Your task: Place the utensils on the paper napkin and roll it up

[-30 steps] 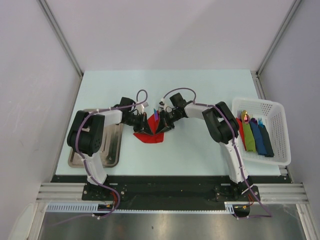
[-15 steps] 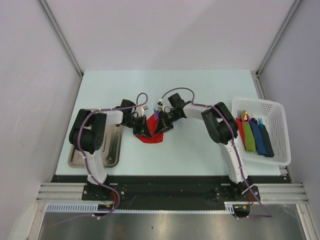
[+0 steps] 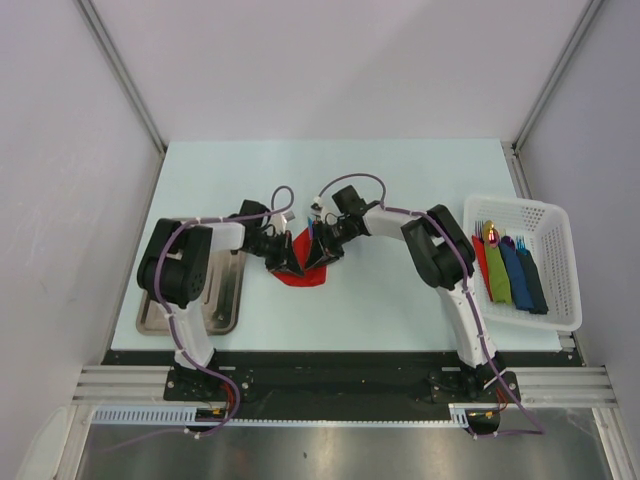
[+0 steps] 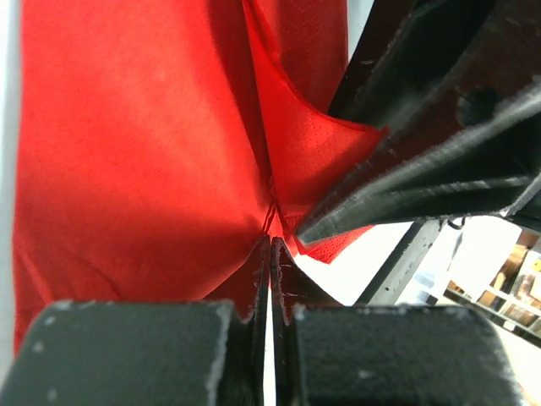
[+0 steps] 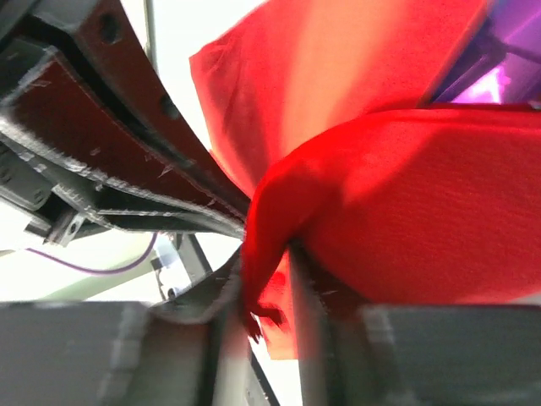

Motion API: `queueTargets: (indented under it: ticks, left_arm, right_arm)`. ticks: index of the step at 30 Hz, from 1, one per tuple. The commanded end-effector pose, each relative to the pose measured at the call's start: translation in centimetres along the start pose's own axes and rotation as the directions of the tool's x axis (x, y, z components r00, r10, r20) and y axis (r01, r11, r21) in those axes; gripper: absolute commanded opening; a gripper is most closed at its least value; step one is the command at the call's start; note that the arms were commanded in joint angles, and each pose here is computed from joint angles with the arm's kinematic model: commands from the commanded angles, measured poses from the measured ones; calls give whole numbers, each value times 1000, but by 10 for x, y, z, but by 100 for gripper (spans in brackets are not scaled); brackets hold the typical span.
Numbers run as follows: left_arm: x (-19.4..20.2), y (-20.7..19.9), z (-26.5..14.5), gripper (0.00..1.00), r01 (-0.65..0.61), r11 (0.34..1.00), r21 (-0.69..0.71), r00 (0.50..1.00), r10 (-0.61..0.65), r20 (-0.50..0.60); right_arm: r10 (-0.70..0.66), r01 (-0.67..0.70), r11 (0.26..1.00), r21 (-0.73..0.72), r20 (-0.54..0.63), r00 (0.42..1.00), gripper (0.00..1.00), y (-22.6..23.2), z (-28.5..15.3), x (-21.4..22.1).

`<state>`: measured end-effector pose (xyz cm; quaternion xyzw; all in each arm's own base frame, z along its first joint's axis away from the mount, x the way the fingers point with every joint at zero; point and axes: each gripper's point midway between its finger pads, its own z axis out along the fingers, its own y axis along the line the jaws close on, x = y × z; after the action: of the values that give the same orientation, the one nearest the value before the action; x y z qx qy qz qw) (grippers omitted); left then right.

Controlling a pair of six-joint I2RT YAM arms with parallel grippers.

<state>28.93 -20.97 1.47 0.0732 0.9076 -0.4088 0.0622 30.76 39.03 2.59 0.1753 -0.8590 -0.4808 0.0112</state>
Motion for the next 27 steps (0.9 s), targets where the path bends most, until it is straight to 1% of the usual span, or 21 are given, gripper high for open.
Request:
queueTargets:
  ticks: [1, 5, 6, 9, 11, 14, 17, 19, 21, 23, 27]
  left_arm:
    - [-17, -1, -22, 1, -5, 1000, 29, 992, 1, 124]
    - [-39, -1, -45, 6, 22, 999, 47, 973, -32, 229]
    - [-43, -2, -49, 7, 27, 998, 53, 969, -39, 244]
    - [-54, -6, -60, 15, 23, 996, 87, 960, -47, 278]
    - [-59, -10, -63, 17, 22, 994, 102, 954, -52, 295]
    - [-65, -13, -62, 18, 37, 989, 142, 949, -80, 306]
    - [-63, -18, -55, 14, 41, 986, 163, 956, -86, 279]
    - [-62, -23, -49, 13, 7, 987, 159, 964, -49, 261]
    - [-57, -23, -40, 12, 12, 990, 142, 972, -44, 229]
    - [-51, -17, -29, 10, 22, 993, 116, 980, -45, 196]
    - [-42, 1, -17, 5, 76, 995, 65, 985, -86, 151]
  right_arm:
    - [-27, 28, 999, 47, -8, 1000, 45, -14, 10, 1]
    - [-10, 10, 999, 44, -4, 1000, 63, -18, 10, 0]
    - [-10, 10, 999, 43, -1, 1000, 73, -17, 9, -2]
    - [-1, 1, 999, 42, 1, 1000, 80, -18, 11, -2]
    - [-6, 6, 999, 34, 2, 1000, 80, -16, 11, -3]
    - [-3, 3, 999, 36, 3, 1000, 78, -17, 12, -3]
    - [-4, 4, 999, 35, 3, 1000, 77, -16, 11, -3]
    - [-3, 2, 999, 35, 6, 1000, 77, -17, 11, -4]
    - [-2, 2, 999, 34, 4, 1000, 77, -16, 12, -3]
    - [-8, 7, 999, 31, 9, 1000, 77, -15, 11, -5]
    - [-14, 14, 999, 29, 16, 1000, 75, -13, 10, -6]
